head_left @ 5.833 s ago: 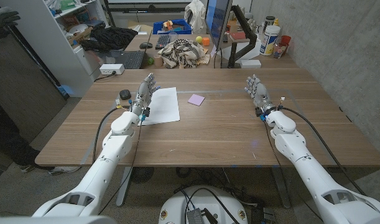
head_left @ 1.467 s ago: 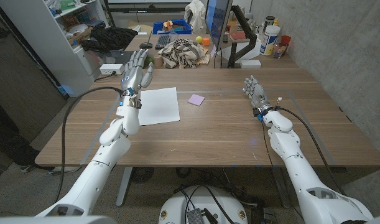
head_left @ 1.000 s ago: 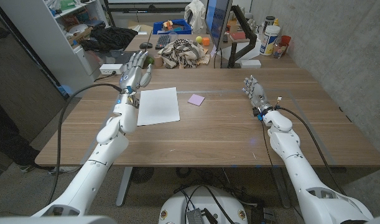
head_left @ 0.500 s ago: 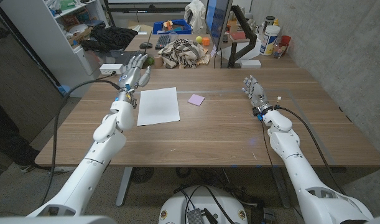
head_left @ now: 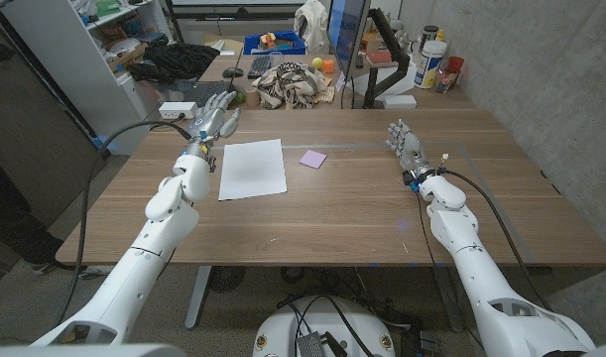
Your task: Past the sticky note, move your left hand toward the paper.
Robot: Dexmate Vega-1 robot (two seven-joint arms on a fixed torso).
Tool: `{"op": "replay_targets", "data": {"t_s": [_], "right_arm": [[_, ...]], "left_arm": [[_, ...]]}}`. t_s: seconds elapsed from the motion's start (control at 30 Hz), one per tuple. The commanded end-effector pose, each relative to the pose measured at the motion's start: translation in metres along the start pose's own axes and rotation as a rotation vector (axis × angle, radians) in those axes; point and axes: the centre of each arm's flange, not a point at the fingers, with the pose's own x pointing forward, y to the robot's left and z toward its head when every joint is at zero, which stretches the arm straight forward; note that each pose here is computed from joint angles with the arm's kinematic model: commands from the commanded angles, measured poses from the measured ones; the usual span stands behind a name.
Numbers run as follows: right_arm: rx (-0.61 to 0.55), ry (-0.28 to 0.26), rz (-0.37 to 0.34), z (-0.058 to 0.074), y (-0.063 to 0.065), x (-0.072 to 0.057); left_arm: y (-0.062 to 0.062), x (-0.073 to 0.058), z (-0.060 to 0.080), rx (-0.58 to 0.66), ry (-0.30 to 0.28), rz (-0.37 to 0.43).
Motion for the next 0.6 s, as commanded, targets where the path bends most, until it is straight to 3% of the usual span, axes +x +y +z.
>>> {"op": "replay_targets", "data": {"t_s": [0.03, 0.6], "right_arm": [[0.001, 0.006, 0.0, -0.003, 0.001, 0.002], [0.004, 0.012, -0.001, -0.006, 0.002, 0.005]], "left_arm": [[0.001, 0.007, -0.001, 0.019, 0.009, -0.057], [-0.007, 0.018, -0.008, 0.038, 0.015, -0.151]]}}
